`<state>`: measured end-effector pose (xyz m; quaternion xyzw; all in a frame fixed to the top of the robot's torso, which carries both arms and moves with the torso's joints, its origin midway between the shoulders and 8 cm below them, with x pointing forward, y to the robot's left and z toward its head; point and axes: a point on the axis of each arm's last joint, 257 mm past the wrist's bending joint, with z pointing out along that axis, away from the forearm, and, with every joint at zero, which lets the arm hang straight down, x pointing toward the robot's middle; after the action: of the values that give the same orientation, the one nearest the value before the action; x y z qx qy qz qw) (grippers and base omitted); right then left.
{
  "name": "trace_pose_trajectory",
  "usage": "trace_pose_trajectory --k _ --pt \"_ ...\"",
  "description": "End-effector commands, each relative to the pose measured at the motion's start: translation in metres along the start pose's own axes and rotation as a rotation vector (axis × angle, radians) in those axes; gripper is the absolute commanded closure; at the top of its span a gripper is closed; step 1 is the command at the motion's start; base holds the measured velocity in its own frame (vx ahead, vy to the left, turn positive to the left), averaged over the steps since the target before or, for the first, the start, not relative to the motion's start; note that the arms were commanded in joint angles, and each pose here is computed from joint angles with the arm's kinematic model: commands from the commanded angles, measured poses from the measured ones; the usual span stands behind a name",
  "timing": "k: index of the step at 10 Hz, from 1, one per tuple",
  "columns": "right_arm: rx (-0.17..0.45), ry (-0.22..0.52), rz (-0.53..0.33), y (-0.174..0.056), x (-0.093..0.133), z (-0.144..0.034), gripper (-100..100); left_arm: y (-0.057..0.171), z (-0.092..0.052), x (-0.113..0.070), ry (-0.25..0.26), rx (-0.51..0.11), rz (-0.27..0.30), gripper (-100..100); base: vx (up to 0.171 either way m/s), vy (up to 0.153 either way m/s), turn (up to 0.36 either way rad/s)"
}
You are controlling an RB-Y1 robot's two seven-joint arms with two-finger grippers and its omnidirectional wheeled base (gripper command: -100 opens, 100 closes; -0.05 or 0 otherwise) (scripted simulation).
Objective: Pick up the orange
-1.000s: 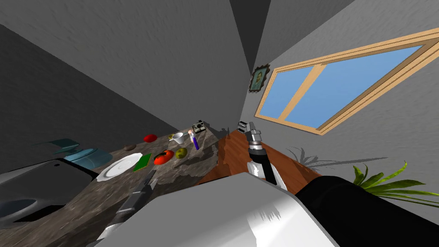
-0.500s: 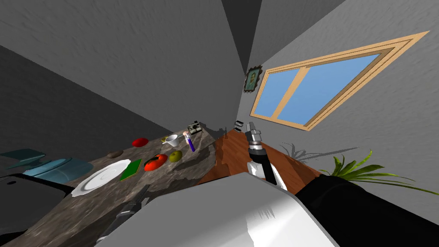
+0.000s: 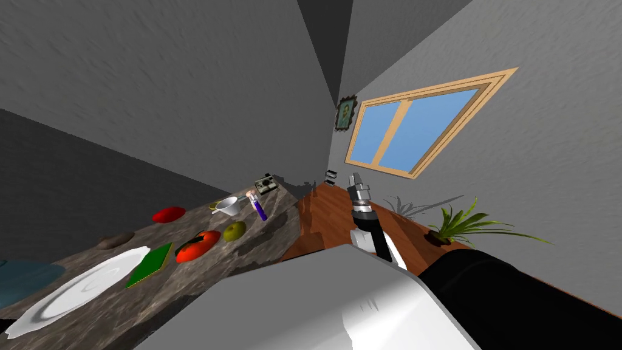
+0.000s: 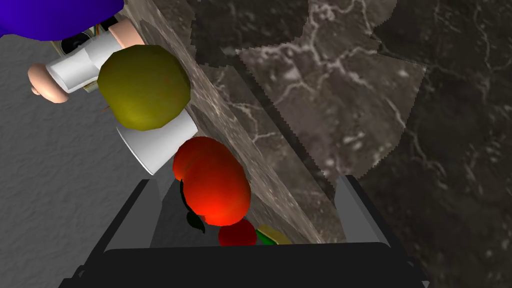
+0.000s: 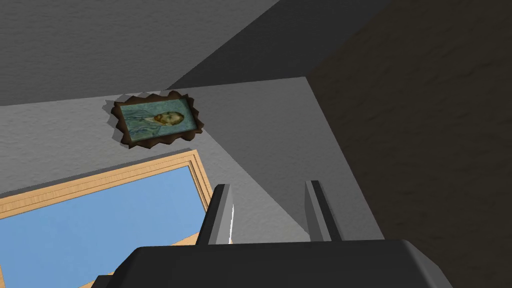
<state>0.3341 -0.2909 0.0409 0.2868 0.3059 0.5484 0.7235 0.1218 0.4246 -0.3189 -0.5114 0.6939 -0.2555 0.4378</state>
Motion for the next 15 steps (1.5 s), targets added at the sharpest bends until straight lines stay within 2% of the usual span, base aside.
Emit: trace_pose_trajectory --k 1,2,3,5,8,12,15 --pt "0.000 0.000 0.000 0.000 0.000 0.000 0 0.014 -0.011 -0.006 0.004 -0.044 0.009 -100 0.027 -0.026 -0.092" --pt "0.000 0.000 0.000 0.000 0.000 0.000 0 0.030 -0.023 -0.015 0.008 -0.090 0.028 -100 0.025 -0.035 -0.166" --pt "0.000 0.000 0.000 0.000 0.000 0.000 0 0.033 -0.027 -0.015 0.009 -0.100 0.028 -100 0.021 -0.022 -0.085" --pt "0.000 0.000 0.000 0.000 0.000 0.000 0 0.064 -0.058 -0.035 0.016 -0.203 0.070 -100 0.039 -0.036 -0.235" --pt "0.000 0.000 0.000 0.000 0.000 0.000 0 0.097 -0.103 -0.073 0.022 -0.334 0.143 -100 0.063 -0.055 -0.259" --pt "0.000 0.000 0.000 0.000 0.000 0.000 0 0.118 -0.152 -0.127 0.030 -0.465 0.247 -100 0.077 -0.033 -0.231" --pt "0.000 0.000 0.000 0.000 0.000 0.000 0 0.122 -0.178 -0.163 0.043 -0.536 0.320 -100 0.073 -0.016 -0.212"
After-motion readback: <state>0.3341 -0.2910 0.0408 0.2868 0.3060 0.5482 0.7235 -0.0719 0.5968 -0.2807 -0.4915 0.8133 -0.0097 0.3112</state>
